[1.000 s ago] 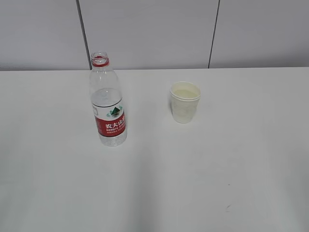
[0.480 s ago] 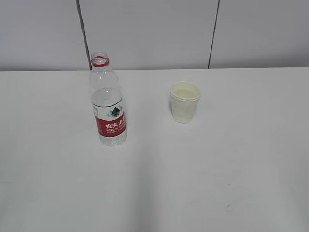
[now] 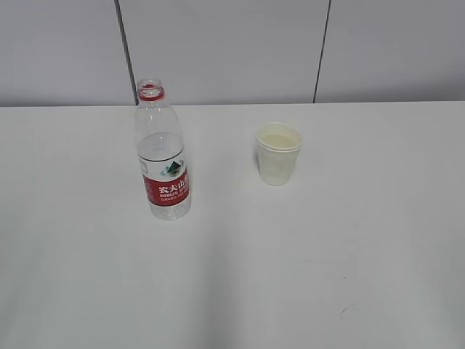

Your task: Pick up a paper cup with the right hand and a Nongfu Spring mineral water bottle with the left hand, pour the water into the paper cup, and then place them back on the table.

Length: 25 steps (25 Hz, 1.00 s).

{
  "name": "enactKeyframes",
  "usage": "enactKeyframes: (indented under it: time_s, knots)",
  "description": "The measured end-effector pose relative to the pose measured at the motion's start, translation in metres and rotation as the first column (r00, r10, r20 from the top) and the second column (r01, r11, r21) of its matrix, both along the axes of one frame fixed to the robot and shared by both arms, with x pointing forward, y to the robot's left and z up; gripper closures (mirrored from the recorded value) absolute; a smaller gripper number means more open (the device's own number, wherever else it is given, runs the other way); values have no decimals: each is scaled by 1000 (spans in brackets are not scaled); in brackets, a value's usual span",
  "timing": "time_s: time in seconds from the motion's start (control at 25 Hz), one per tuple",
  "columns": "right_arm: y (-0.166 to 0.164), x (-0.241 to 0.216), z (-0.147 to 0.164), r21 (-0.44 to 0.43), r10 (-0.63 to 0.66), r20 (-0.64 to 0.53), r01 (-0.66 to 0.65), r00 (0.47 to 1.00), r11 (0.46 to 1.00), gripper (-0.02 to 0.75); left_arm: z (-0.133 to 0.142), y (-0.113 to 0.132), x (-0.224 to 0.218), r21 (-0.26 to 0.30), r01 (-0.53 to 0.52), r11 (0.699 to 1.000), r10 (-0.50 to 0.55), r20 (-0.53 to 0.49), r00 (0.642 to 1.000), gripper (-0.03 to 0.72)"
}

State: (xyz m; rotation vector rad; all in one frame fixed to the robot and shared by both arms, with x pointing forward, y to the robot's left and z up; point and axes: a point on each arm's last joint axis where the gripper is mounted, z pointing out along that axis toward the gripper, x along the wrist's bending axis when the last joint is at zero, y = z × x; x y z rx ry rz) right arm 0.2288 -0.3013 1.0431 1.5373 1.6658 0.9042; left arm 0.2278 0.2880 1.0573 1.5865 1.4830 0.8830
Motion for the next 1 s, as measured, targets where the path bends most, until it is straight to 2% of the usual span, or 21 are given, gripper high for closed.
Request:
enactKeyframes:
  time_s: [0.28, 0.88, 1.0]
  knots:
    - [0, 0, 0, 0, 0, 0, 0, 1000, 1000, 150, -1, -2, 1, -27, 9, 1000, -10, -4, 1000, 228]
    - [0, 0, 0, 0, 0, 0, 0, 1000, 1000, 150, -1, -1, 1, -18, 4, 1000, -4, -5, 1000, 228]
    - [0, 0, 0, 0, 0, 0, 0, 1000, 1000, 150, -1, 0, 0, -11, 30, 999, -30, -6, 1000, 228]
